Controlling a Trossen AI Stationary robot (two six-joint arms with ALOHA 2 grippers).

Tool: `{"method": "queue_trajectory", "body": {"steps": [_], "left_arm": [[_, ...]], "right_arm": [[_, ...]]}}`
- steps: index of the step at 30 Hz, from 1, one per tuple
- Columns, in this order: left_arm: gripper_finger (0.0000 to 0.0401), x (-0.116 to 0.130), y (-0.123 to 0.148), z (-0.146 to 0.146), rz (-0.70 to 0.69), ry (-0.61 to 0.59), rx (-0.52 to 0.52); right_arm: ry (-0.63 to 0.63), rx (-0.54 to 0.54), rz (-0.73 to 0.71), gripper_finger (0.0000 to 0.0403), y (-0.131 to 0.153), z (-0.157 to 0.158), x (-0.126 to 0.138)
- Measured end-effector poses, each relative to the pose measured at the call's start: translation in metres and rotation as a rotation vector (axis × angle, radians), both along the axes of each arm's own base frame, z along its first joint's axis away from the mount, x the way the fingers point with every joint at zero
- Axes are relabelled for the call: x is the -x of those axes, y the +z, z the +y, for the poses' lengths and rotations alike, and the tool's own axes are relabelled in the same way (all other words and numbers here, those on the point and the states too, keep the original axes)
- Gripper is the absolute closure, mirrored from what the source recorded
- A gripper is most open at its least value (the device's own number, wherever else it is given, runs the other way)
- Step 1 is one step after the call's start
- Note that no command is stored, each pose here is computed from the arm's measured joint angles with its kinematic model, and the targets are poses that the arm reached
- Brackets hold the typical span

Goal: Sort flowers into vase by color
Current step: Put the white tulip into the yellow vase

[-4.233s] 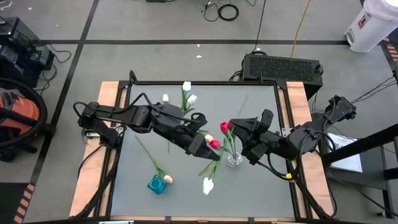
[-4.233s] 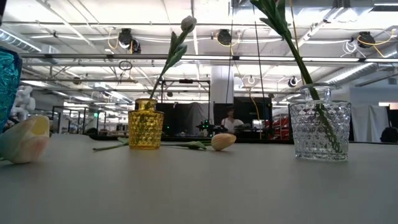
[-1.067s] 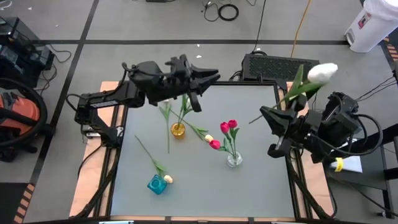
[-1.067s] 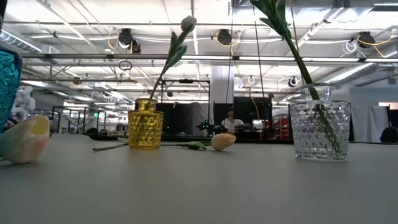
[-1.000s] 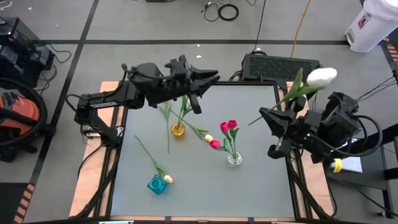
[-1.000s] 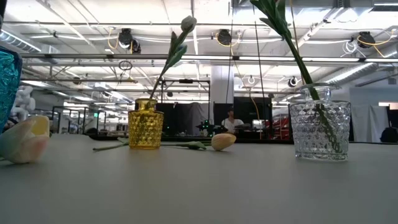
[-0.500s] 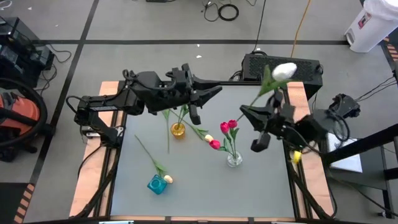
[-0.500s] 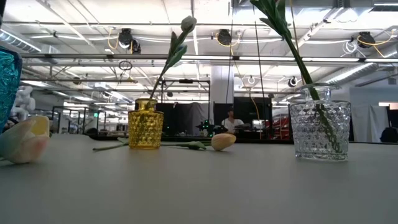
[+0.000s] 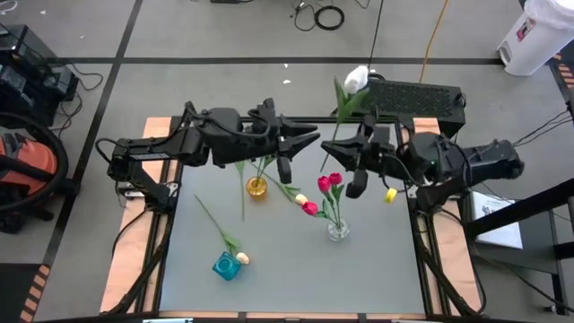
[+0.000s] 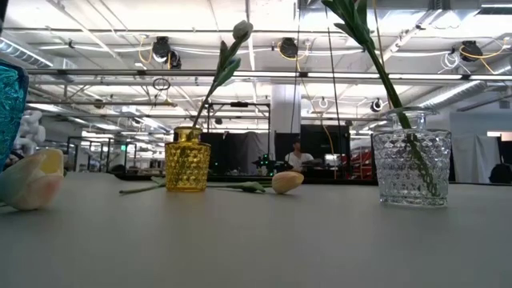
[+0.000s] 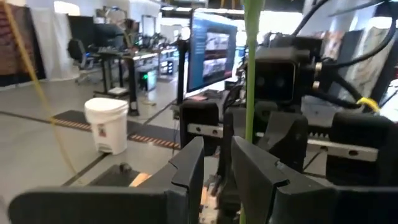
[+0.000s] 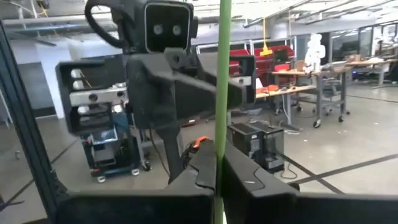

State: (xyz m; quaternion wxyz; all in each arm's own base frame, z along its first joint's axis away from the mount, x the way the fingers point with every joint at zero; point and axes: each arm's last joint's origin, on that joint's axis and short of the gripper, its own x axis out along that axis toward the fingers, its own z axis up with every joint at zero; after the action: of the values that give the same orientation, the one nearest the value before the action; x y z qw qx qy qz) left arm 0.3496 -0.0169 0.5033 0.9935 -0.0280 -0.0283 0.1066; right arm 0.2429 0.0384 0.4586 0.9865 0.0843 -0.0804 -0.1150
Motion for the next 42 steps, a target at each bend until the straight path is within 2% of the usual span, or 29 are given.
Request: {"method": "queue_trajectory", "body": {"steps": [7, 10, 29, 42], "left_arm": [[0.0312, 0.001, 0.000, 0.002, 0.001, 0.078, 0.004], [0.0312, 0.001, 0.000, 0.004, 0.000, 0.085, 0.009], [0.0312, 0.000, 0.002, 0.002, -0.046, 0.006, 0.103], [0.0312, 0.000, 0.005, 0.001, -0.078, -0.033, 0.108]], "right_arm": [[0.066, -0.010, 0.041, 0.0403, -0.005, -0.019, -0.004], [0.053, -0.010, 0.055, 0.0403, -0.007, -0.025, -0.007], [0.152, 0.017, 0.069, 0.0403, -0.009, -0.034, -0.010], [0.237, -0.025, 0.111, 0.0403, -0.019, -0.030, -0.024]]}}
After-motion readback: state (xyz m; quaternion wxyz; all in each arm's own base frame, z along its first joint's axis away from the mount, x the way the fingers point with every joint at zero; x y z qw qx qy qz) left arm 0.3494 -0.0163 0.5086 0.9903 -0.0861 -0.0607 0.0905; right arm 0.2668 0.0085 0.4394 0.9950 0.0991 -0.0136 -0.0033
